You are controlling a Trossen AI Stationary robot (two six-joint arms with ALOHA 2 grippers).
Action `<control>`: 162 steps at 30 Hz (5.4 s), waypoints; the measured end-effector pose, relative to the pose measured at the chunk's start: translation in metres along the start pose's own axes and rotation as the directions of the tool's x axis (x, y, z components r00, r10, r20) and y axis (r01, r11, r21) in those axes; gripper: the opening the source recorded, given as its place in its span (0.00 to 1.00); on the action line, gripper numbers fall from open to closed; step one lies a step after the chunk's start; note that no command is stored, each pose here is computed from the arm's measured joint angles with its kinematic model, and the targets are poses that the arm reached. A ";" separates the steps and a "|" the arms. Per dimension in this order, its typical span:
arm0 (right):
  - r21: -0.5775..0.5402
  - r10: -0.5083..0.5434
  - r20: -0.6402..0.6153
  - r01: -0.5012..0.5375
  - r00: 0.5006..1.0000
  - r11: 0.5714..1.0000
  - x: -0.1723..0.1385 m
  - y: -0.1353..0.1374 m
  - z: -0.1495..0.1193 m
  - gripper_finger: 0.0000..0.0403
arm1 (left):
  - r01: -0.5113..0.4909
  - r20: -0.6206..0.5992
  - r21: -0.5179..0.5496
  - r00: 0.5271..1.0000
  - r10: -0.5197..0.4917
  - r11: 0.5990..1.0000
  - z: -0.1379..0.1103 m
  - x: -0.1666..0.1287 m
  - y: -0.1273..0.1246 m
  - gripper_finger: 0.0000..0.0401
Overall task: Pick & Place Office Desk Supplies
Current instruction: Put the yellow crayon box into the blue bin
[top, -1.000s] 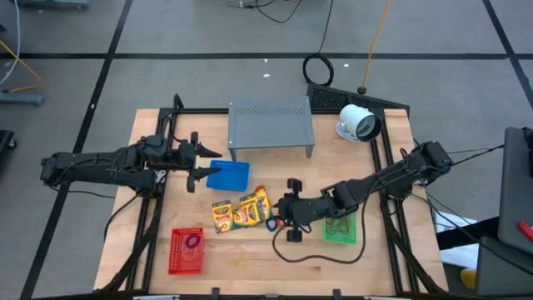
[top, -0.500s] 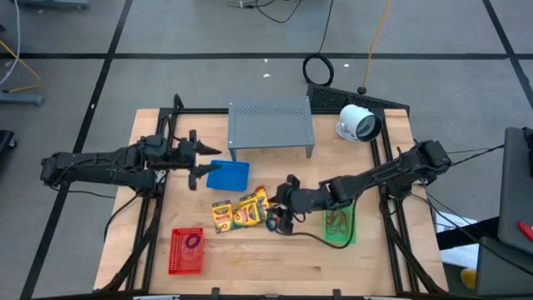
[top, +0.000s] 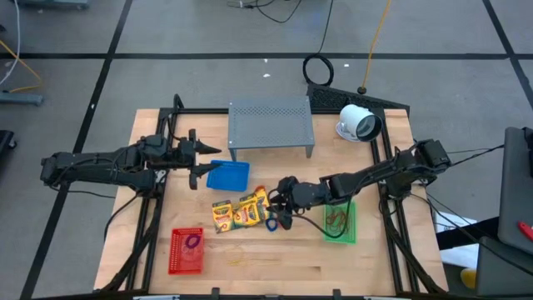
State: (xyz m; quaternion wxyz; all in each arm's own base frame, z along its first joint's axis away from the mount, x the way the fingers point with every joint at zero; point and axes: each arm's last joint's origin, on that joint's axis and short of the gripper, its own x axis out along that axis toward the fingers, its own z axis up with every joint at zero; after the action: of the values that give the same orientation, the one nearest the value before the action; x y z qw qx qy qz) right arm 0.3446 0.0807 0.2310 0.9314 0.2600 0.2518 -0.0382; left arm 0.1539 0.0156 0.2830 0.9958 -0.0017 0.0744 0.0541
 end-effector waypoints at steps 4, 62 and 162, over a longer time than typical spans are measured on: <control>0.039 -0.009 -0.003 0.009 1.000 0.999 0.000 -0.002 0.001 0.32 | 0.000 0.000 0.003 1.000 0.000 1.000 0.000 0.000 0.000 0.53; 0.543 0.069 -0.214 0.059 0.974 0.837 0.058 -0.064 -0.013 0.29 | 0.061 -0.004 0.036 0.998 -0.061 0.997 0.000 -0.021 -0.002 0.53; 0.377 0.140 0.020 -0.137 0.990 0.916 0.034 -0.038 0.018 0.00 | 0.063 -0.015 0.005 0.998 -0.063 0.998 -0.001 -0.021 -0.002 0.53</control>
State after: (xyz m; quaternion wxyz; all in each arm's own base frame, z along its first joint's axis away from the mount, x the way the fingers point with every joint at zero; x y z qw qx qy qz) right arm 0.3742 0.0406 0.2102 0.8633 0.4517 0.2243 -0.0191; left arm 0.1335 0.0117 0.2846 0.9964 -0.0015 0.0818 0.0222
